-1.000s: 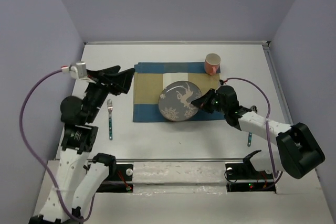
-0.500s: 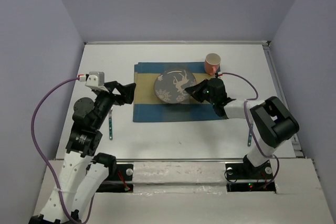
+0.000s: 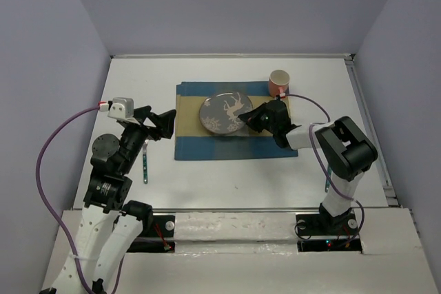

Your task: Set the dinner table for one person

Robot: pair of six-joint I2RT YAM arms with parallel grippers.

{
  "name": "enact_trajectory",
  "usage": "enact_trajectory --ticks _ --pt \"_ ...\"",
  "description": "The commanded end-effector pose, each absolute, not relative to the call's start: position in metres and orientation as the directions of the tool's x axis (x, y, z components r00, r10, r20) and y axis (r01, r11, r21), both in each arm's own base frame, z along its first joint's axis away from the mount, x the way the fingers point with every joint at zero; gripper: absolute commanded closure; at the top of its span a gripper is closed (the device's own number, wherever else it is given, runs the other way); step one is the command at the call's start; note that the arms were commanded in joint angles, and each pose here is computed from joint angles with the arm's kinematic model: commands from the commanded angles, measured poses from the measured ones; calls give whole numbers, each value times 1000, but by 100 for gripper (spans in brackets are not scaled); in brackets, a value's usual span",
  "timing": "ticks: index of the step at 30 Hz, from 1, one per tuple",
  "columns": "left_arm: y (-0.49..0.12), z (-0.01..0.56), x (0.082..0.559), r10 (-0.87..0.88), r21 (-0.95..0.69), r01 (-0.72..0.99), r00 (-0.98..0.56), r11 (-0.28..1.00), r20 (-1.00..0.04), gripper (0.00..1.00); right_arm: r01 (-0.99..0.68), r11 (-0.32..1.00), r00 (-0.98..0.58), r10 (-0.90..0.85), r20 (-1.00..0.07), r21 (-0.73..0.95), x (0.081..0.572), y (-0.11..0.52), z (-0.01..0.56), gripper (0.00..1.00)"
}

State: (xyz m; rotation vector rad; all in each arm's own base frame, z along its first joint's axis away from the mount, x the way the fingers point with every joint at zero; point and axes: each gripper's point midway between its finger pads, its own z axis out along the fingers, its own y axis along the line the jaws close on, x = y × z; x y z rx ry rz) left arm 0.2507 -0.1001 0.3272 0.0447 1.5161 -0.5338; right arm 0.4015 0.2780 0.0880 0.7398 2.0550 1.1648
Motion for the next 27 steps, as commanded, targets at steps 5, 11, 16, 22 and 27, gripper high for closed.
enact_trajectory --ticks 5,11,16,22,27 --pt "-100 347 248 -305 -273 378 26 885 -952 1 30 382 -631 724 -279 924 418 303 129 86" --pt "-99 348 248 -309 -276 379 28 883 -951 1 75 412 -657 706 -265 908 408 300 106 56" --pt "-98 349 247 -312 -277 376 33 884 -950 1 101 469 -665 687 -291 877 395 293 98 38" --pt "-97 349 247 -314 -279 372 36 885 -949 1 130 559 -681 651 -336 819 379 277 87 22" --pt "-97 353 244 -320 -280 378 46 882 -946 1 153 636 -696 613 -374 757 352 254 76 15"
